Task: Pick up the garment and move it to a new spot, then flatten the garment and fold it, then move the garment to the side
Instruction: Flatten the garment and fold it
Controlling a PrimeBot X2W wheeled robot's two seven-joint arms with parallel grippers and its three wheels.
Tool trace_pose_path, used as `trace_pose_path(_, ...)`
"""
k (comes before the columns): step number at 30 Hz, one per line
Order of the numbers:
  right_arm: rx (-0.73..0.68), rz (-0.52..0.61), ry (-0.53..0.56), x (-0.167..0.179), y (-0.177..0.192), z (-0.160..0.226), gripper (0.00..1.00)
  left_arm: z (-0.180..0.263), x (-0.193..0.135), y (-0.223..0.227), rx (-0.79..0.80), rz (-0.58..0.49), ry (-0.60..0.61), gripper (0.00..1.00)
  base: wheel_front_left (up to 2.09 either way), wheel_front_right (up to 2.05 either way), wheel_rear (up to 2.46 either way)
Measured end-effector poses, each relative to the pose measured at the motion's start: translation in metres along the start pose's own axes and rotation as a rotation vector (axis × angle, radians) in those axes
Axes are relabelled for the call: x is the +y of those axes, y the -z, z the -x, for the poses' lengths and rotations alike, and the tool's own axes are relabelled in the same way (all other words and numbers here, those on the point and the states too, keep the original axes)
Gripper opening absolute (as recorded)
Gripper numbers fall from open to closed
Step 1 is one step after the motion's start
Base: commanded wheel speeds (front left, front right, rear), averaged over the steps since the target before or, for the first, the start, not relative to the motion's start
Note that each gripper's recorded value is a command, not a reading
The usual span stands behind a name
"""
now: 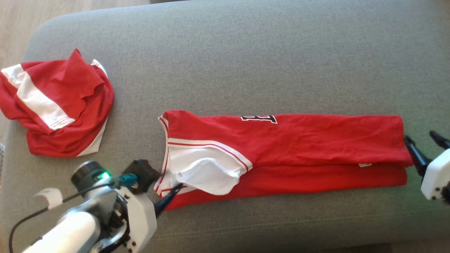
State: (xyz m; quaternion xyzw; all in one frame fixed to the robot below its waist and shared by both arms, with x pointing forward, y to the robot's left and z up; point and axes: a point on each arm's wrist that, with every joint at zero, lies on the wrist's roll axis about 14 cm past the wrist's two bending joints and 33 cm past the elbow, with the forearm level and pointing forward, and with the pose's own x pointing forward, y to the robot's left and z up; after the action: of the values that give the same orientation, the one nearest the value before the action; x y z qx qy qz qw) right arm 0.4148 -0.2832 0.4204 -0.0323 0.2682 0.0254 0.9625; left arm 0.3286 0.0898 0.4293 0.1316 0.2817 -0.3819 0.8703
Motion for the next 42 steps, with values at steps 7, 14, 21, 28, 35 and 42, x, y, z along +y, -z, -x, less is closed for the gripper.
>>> trace_pose_path(7,-0.251,-0.175,0.044,0.001,-0.036,0.016,1.00,0.006,0.039,-0.044,-0.257,0.083,-0.220,1.00,0.00,0.00,0.00)
trace_pose_path(14,-0.376,-0.310,0.063,0.017,-0.035,0.022,1.00,0.025,0.086,-0.091,-0.648,0.260,-0.504,1.00,0.00,0.00,0.00)
trace_pose_path(21,-0.331,-0.370,0.097,0.023,-0.007,0.016,1.00,0.014,0.078,-0.080,-0.678,0.358,-0.517,1.00,0.00,0.00,0.00)
trace_pose_path(28,-0.269,-0.405,0.190,0.010,0.024,0.008,1.00,0.010,0.078,-0.088,-0.706,0.323,-0.519,1.00,0.00,0.00,0.00)
trace_pose_path(35,-0.235,-0.426,0.183,0.019,0.028,-0.010,1.00,0.011,0.081,-0.093,-0.743,0.356,-0.522,1.00,0.00,0.00,0.00)
trace_pose_path(42,-0.142,-0.442,0.164,0.032,0.052,-0.017,1.00,0.012,0.084,-0.090,-0.742,0.352,-0.531,1.00,0.00,0.00,0.00)
